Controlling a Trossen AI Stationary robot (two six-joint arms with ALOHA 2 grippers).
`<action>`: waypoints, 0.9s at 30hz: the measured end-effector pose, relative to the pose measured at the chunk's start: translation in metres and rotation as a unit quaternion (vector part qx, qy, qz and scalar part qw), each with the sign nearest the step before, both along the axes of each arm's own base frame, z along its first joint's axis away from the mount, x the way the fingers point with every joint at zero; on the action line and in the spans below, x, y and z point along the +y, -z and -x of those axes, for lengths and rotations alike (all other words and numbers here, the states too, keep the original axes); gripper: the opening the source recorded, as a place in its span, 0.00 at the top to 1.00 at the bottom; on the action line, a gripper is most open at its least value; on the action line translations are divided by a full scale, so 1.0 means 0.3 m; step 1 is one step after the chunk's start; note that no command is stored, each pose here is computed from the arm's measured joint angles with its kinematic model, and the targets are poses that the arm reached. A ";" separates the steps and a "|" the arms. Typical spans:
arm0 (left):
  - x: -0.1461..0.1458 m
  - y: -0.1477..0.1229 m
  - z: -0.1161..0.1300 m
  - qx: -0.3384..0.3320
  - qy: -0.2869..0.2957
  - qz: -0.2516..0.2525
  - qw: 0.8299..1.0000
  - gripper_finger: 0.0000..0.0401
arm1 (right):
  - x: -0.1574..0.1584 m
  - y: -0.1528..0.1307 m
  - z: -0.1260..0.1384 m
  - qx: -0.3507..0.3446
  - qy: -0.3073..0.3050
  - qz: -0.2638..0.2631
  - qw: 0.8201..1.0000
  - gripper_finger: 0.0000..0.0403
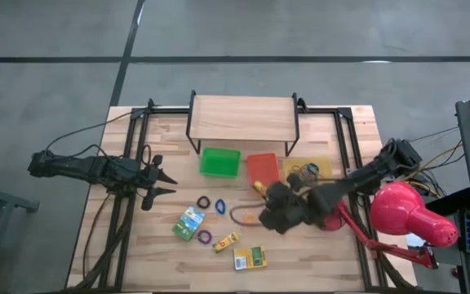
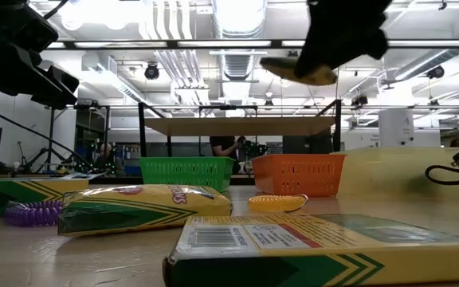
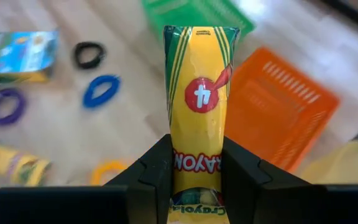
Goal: Pick & Place Office Desk Supplies
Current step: Put the right small crayon box into the orange bin
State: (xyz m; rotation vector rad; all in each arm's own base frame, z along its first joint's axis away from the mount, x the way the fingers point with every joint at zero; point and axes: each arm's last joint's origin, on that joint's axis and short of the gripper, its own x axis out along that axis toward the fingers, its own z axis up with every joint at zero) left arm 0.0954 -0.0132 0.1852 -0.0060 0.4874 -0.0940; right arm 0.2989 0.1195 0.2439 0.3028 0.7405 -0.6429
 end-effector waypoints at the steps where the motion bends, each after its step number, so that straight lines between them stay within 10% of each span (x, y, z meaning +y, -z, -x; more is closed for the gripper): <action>1: 0.000 0.000 0.000 0.000 0.000 0.000 1.000 0.64 | -0.023 -0.003 -0.010 0.005 0.003 0.005 1.000 0.75; 27: 0.000 0.000 0.000 0.000 0.000 0.000 1.000 0.64 | -0.375 0.220 -0.018 0.039 0.123 -0.079 0.988 0.75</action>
